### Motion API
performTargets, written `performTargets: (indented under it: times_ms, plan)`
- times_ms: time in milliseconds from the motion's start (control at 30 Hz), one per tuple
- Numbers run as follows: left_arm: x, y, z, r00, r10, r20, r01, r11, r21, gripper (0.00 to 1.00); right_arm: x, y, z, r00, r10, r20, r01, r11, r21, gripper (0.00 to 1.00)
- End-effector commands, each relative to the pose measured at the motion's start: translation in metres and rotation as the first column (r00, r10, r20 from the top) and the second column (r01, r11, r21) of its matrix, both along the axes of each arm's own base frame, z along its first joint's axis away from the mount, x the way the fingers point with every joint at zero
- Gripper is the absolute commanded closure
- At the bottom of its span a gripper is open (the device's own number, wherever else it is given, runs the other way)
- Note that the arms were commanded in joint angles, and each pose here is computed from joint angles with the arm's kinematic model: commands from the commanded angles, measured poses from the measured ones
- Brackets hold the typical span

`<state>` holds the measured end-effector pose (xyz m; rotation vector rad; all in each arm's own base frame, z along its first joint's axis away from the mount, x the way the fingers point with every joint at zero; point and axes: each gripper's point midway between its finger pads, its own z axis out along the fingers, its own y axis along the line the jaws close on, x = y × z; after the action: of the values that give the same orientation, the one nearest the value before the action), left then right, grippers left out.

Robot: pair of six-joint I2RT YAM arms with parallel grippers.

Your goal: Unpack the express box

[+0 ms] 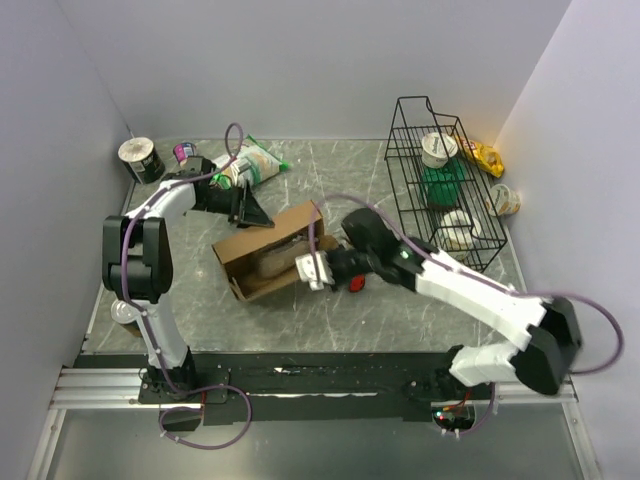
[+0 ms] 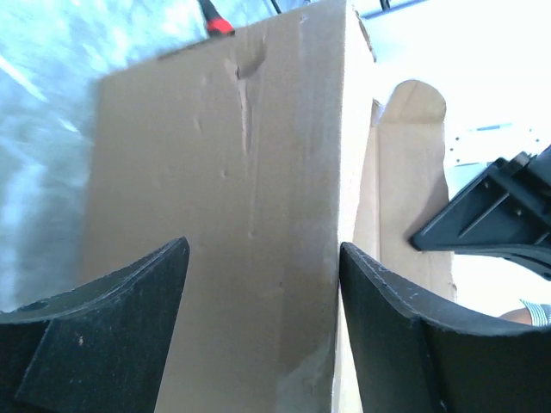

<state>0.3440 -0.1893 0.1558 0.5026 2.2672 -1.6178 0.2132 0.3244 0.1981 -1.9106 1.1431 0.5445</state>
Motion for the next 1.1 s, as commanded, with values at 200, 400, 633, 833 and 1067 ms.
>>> performTargets:
  times_ms: [200,400,633,833,1067]
  plan:
    - [0.052,0.065,-0.035,0.994,0.105,0.030,-0.107,0.988,0.111,0.24,0.009,-0.034,0.020,0.940,-0.102,0.325,0.076,0.993,0.092,1.00]
    - [0.104,0.113,-0.027,0.947,0.251,0.200,-0.291,0.934,0.207,0.19,0.028,-0.051,0.000,0.900,-0.111,0.422,0.114,0.993,0.018,1.00]
    - [0.132,0.175,-0.003,0.843,0.331,0.425,-0.494,0.788,0.366,0.12,0.035,-0.074,-0.033,0.910,-0.214,0.354,0.235,0.972,-0.017,0.87]
    - [0.114,0.174,-0.010,0.855,0.331,0.400,-0.486,0.780,0.394,0.11,0.038,-0.090,-0.052,0.892,-0.407,0.196,0.417,0.909,-0.008,0.60]
    - [0.114,0.172,0.064,0.705,0.330,0.627,-0.593,0.760,0.266,0.10,0.044,-0.103,-0.045,0.874,-0.448,0.189,0.458,0.889,-0.011,0.41]
